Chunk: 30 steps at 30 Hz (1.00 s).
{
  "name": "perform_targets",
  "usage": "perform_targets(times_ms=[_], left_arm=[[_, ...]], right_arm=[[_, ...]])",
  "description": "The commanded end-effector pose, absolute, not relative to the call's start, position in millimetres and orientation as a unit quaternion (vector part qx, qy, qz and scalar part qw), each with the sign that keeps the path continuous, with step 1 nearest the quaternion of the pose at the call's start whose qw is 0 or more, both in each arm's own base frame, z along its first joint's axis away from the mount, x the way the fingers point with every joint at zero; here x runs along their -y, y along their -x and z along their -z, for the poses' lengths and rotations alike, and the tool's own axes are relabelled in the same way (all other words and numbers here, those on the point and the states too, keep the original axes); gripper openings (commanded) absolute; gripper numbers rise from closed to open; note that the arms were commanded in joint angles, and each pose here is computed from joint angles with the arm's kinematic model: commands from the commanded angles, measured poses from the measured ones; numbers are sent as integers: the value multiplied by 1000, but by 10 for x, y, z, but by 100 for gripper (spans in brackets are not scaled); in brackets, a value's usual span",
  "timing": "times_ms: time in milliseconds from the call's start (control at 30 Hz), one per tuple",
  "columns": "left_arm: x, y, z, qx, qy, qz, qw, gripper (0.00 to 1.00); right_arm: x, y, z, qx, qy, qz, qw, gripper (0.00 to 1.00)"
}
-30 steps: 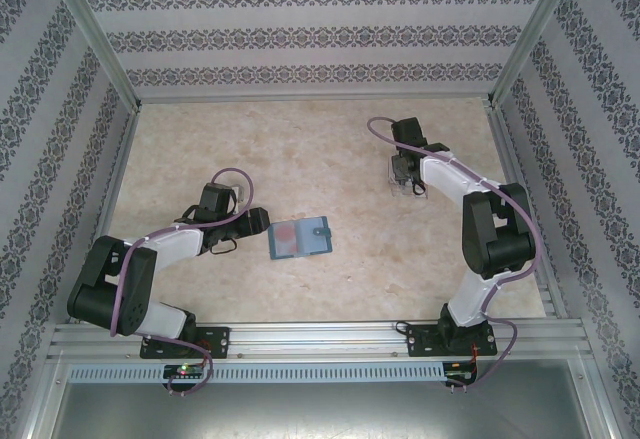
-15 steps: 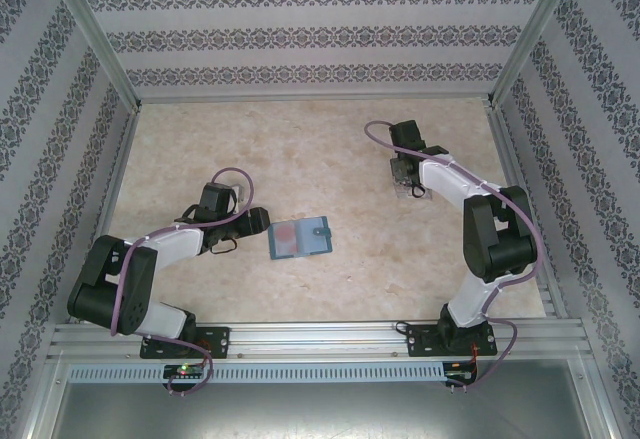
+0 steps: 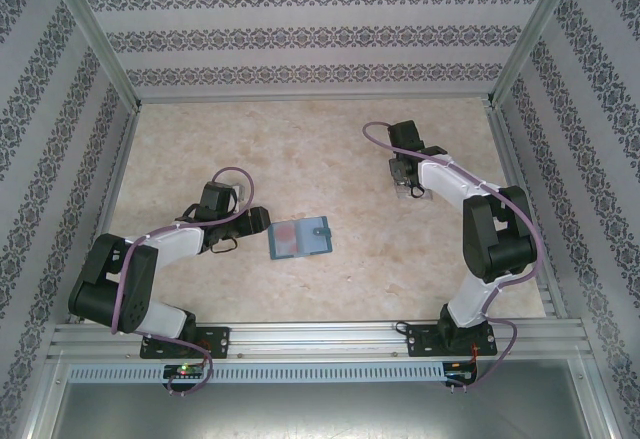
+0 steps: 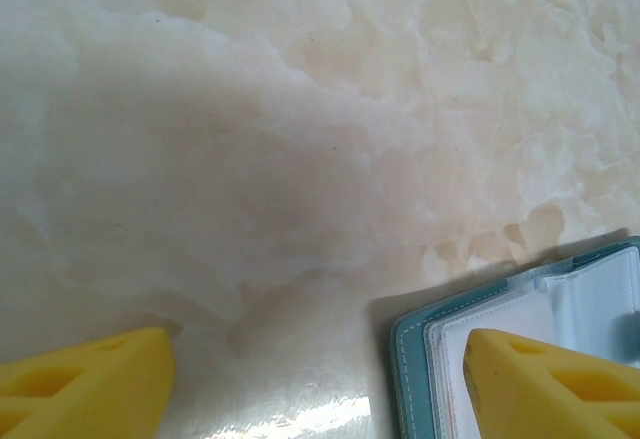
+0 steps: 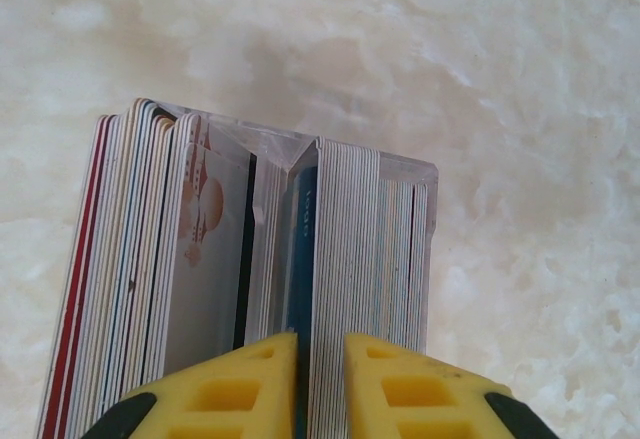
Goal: Put the credit cards into the card holder
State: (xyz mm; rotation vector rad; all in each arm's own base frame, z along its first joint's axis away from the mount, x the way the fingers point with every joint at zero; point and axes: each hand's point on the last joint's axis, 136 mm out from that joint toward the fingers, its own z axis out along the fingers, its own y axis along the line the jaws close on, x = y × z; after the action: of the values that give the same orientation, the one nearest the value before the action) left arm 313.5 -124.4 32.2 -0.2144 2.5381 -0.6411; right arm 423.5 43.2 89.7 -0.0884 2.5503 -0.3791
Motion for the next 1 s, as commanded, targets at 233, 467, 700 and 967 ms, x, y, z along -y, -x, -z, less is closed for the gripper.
perform_targets(times_ms=[233, 467, 700, 967], left_arm=[[1268, -3116, -192, -940, 72, 234, 236, 78], [1273, -3115, -212, -939, 70, 236, 239, 78], [1266, -3116, -249, -938, 67, 236, 246, 78], [1263, -3123, -299, -933, 66, 238, 261, 78]], right_arm=[[-398, -4228, -1068, -938, 33, 163, 302, 8], [-477, -4220, -1117, -940, 28, 134, 314, 2], [-683, -4128, -1378, -938, 25, 57, 342, 0], [-1006, -3798, -1667, -928, 18, -80, 363, 0]])
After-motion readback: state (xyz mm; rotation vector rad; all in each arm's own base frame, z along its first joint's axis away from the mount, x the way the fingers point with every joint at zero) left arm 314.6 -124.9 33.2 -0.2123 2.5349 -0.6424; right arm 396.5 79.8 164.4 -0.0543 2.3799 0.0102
